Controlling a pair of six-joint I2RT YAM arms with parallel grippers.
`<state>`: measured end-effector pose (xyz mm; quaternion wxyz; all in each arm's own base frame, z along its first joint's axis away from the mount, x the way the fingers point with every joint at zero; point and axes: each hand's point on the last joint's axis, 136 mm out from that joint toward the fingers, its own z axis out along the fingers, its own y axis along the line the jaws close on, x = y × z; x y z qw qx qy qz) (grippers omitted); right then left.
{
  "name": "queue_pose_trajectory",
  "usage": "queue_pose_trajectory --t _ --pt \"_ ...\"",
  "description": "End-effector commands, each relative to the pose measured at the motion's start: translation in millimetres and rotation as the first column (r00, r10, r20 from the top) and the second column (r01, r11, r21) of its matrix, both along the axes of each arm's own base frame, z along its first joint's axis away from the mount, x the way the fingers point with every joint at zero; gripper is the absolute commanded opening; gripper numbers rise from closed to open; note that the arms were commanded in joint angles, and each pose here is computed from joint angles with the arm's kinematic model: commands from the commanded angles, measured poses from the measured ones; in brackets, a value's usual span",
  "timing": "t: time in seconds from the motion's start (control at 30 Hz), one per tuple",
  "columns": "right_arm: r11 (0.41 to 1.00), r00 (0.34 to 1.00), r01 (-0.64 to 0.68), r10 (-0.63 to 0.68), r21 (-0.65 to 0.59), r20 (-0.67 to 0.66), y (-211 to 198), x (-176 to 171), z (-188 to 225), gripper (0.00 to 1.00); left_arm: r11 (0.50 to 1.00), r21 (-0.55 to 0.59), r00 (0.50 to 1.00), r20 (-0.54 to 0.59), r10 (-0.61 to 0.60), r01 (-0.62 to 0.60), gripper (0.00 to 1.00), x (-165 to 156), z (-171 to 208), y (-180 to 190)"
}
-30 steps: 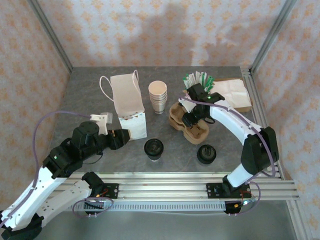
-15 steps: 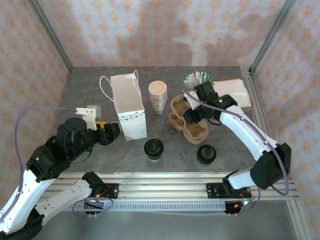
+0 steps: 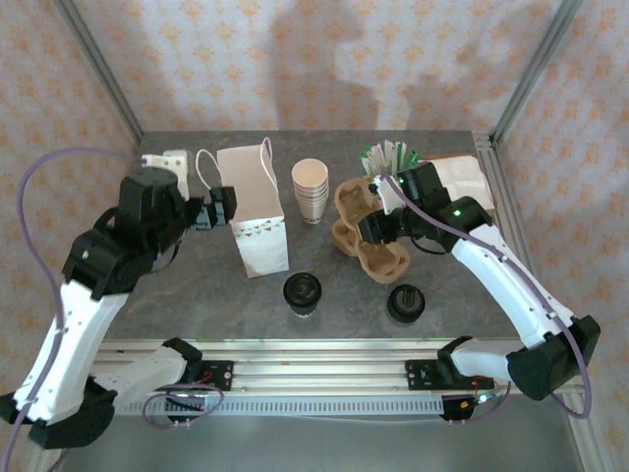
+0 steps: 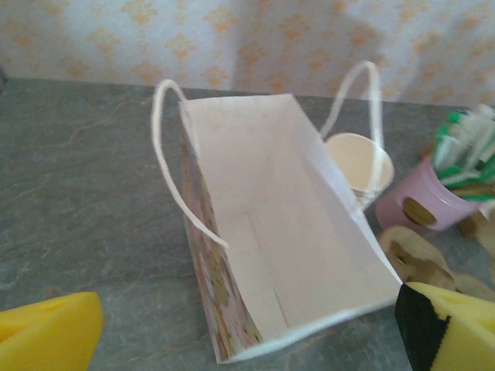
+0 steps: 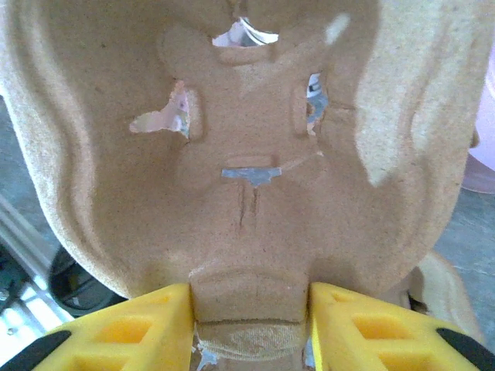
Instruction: Pack the takeout coffee
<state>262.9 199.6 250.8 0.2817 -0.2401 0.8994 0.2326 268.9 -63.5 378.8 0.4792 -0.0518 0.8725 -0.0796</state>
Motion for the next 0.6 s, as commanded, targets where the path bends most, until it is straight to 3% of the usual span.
queue_pose_trajectory --t 0.0,0.23,0.57 --pt "0.997 1.0 -0.005 0.004 0.08 0.023 10.4 -6.9 19.8 0.42 0.997 -0.079 1.0 -0.019 -0.012 0.01 0.94 24.1 1.1 0.0" --pt "0.99 0.998 0.009 -0.018 0.144 0.063 19.3 -12.7 47.3 0.42 0.984 -0.177 0.999 -0.044 0.025 -0.032 0.72 52.1 -7.0 9.0" --pt "0.956 0.992 0.001 -0.038 0.294 0.118 44.3 -14.2 94.3 0.42 0.987 -0.14 0.996 0.025 0.08 -0.076 0.33 79.6 1.6 21.9"
